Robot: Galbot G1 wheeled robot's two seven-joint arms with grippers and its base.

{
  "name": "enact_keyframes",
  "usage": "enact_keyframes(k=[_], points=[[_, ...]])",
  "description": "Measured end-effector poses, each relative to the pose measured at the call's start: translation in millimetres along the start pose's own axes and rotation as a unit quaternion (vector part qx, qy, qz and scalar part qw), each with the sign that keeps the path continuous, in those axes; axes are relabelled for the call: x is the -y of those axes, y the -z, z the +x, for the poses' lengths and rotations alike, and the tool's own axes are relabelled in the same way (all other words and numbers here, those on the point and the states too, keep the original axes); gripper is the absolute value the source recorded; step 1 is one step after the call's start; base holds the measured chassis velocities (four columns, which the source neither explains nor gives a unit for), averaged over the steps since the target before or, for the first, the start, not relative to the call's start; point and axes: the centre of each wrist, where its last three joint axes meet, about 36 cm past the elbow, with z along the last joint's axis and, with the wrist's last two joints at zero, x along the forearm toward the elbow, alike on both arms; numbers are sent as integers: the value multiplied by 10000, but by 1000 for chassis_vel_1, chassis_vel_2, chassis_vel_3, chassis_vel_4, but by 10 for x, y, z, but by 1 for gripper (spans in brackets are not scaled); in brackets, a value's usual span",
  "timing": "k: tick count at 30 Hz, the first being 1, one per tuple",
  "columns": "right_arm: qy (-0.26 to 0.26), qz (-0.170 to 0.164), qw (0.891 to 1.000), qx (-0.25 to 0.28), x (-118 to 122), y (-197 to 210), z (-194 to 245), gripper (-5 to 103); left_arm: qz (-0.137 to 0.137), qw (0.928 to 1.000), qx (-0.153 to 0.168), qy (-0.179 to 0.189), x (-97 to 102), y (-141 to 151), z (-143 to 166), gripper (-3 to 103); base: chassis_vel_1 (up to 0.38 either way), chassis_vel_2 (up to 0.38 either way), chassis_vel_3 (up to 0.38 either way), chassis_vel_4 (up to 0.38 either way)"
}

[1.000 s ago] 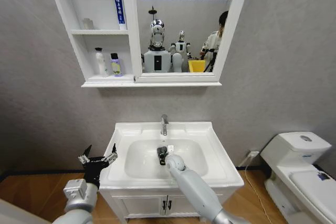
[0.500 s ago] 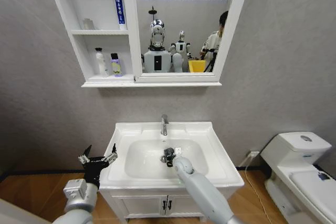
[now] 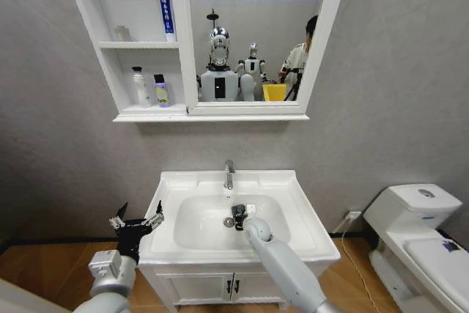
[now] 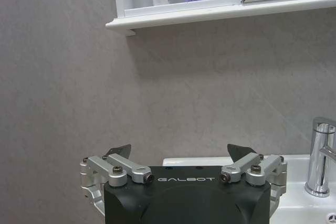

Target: Move facial cleanser and shampoo from washbasin to cabinet, then wipe washbasin with towel.

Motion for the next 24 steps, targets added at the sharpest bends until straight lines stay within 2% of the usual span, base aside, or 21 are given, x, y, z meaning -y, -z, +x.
enact_keyframes(k=[12,19,24], points=[[350,99,9993,83,-321,-49,21,3,0,10000,0,0,0,0,0,100,0,0,0,0],[729,-13,9972,161,-383,6,93,3,0,10000,0,0,0,0,0,100,0,0,0,0],[814,-96,9966,-94,-349,-54,109,3,-1,10000,0,0,0,0,0,100,0,0,0,0]])
